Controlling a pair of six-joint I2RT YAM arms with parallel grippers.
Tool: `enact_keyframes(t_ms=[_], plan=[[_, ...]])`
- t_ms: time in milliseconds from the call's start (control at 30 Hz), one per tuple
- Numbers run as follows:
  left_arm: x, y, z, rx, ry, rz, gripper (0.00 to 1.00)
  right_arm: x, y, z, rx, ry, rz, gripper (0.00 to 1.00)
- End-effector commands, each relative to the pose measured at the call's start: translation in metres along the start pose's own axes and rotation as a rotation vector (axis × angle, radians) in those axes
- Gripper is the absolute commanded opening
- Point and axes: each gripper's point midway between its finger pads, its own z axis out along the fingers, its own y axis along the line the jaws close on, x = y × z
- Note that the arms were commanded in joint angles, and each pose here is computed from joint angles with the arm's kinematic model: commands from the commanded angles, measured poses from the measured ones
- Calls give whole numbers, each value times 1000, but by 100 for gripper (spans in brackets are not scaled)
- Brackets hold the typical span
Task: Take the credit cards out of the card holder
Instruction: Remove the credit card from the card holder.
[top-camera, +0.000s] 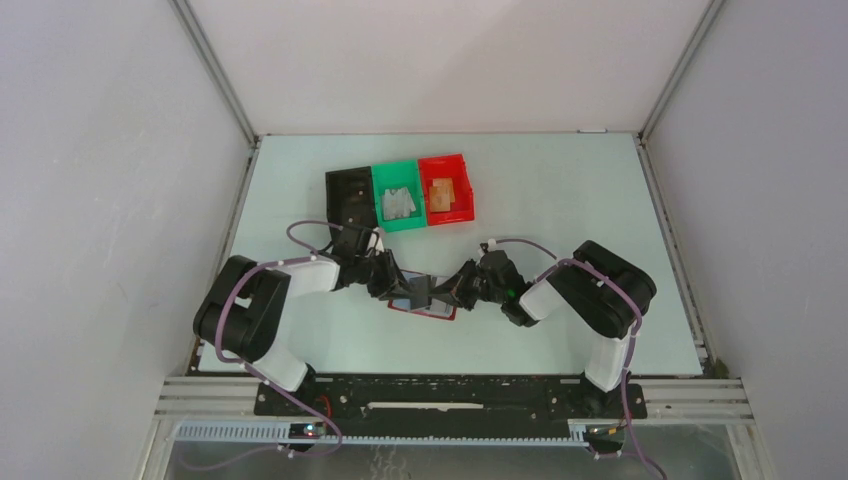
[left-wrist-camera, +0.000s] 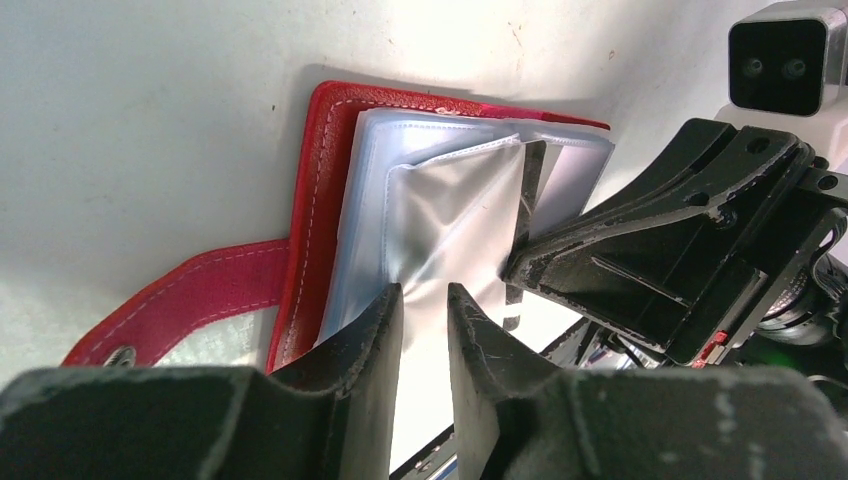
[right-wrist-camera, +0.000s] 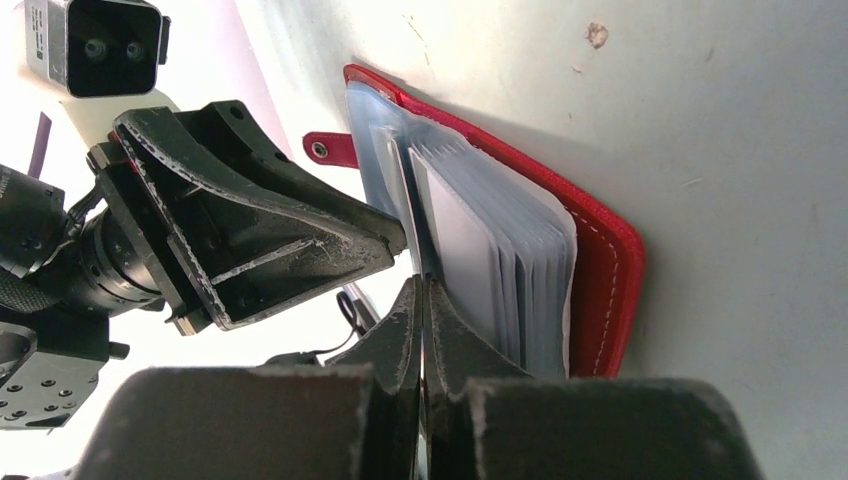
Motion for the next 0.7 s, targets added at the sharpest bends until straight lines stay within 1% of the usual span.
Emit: enact_keyframes(t_ms=[0, 267, 433, 567, 667], plan=[[2, 32, 2, -147, 0, 8, 29, -11, 4, -4, -11, -51, -4, 0], [-5, 39, -6, -167, -32, 0, 29, -11, -6, -21, -2, -84, -1, 0], [-14, 31, -15, -177, -56, 31, 29, -13, 1, -31, 3, -104, -51, 0], [-29, 21, -31, -203, -111, 76, 30, -19, 7, -46, 38, -160, -109, 0], [-42, 13, -48, -232, -174, 126, 30, -25, 14, -56, 50, -199, -153, 0]])
